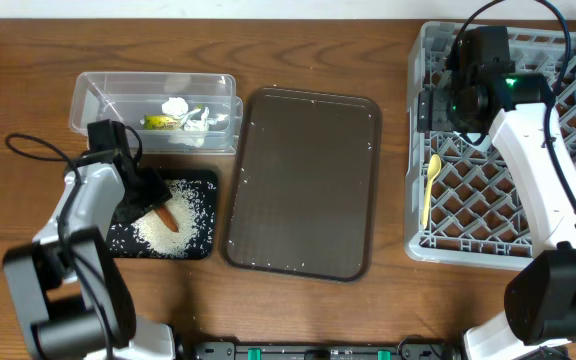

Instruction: Sort waste into correct bins and load items into the dishwasher rack

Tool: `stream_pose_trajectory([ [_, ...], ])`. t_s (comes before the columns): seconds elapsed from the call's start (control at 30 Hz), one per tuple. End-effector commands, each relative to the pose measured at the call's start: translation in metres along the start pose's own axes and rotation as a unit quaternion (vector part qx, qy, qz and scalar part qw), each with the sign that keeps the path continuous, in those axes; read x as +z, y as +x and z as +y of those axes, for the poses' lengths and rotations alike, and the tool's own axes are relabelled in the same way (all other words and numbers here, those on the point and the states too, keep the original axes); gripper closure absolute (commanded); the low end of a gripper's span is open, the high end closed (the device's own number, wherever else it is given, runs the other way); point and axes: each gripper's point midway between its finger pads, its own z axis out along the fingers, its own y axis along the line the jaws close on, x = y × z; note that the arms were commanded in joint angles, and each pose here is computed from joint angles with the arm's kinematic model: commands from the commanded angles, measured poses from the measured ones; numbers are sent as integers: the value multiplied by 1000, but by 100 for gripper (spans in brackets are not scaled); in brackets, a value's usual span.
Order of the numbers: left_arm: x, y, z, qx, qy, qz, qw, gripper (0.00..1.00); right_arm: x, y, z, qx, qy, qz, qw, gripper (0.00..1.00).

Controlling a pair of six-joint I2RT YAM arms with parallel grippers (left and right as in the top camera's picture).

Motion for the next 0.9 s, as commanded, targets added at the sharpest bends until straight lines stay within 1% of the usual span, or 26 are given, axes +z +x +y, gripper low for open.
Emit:
stream_pose_trajectory([
  [0.0, -46, -18, -38, 76, 76, -62, 992, 36, 0, -8, 7, 27, -48, -11, 998, 6],
  [0.03, -56, -17, -49, 99, 92, -74, 988, 33, -1, -12, 11, 32, -71, -17, 997, 5],
  [0.1, -71, -14, -65, 138, 103, -93, 981, 26, -3, -19, 14, 43, -111, -26, 993, 5],
  [0.17, -78, -3, -78, 169, 108, -95, 975, 20, -5, -23, 9, 57, -136, -30, 989, 5],
  [0.2, -79, 3, -82, 177, 106, -89, 974, 19, -5, -23, 4, 64, -140, -28, 988, 5],
  [0.27, -76, 21, -85, 192, 101, -59, 974, 16, -5, -14, -13, 83, -125, -10, 989, 5],
  [0.33, -72, 42, -78, 195, 87, -17, 977, 15, -4, 2, -35, 100, -85, 17, 991, 3],
  [0.37, -71, 51, -72, 185, 79, 6, 980, 15, -4, 11, -47, 106, -59, 32, 992, 1],
  [0.43, -71, 66, -61, 166, 64, 42, 983, 15, -7, 24, -65, 115, -23, 53, 992, 1],
  [0.57, -77, 83, -48, 164, 51, 74, 982, 15, -18, 36, -73, 126, -17, 70, 989, 1],
  [0.63, -85, 85, -48, 174, 54, 65, 981, 15, -25, 42, -72, 118, -16, 76, 990, 1],
  [0.7, -96, 83, -49, 182, 64, 40, 980, 15, -32, 45, -72, 108, -16, 71, 991, 1],
  [0.8, -122, 78, -52, 205, 91, -41, 974, 15, -42, 50, -75, 106, -5, 32, 994, 1],
  [0.87, -138, 76, -52, 209, 109, -99, 967, 15, -50, 54, -74, 104, -6, -15, 994, 1],
])
